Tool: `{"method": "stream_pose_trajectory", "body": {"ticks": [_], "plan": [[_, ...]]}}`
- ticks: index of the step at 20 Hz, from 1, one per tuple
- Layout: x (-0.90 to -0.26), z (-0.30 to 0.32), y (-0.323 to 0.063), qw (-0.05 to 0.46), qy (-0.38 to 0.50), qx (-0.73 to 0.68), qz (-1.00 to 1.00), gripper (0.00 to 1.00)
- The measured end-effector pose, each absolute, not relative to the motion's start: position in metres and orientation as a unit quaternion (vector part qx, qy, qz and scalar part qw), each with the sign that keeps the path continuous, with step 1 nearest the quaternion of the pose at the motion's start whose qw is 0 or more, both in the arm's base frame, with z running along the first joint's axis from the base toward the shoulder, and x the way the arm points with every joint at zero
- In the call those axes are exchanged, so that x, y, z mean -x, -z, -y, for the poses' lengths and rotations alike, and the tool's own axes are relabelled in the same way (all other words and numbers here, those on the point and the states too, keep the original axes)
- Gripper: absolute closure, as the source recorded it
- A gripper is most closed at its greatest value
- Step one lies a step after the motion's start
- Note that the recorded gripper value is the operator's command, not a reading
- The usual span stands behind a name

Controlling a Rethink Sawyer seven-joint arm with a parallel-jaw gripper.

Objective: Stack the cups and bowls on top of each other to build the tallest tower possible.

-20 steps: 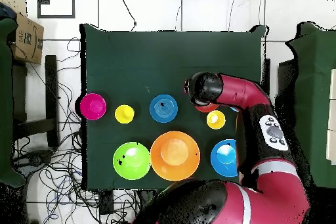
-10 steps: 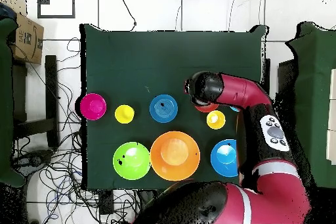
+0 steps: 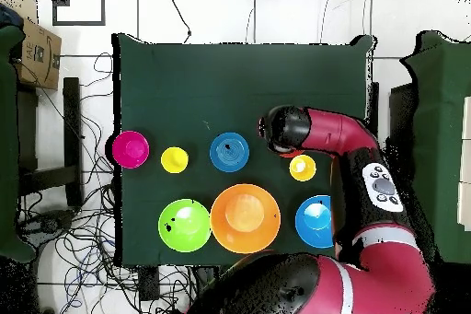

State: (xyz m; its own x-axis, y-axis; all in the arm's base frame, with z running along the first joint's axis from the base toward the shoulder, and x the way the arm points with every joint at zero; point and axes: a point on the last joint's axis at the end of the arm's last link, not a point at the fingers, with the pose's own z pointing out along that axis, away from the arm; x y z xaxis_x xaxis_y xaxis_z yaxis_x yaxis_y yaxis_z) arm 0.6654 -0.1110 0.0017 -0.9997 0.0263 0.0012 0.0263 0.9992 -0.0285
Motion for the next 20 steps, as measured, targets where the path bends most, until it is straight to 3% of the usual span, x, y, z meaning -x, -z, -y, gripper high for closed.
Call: {"method": "stream_pose_trajectory", "body": {"ticks": [20], "plan": [[-0.626,0.121,0.049,0.036,-0.021,-0.012,0.999,0.00]]}}
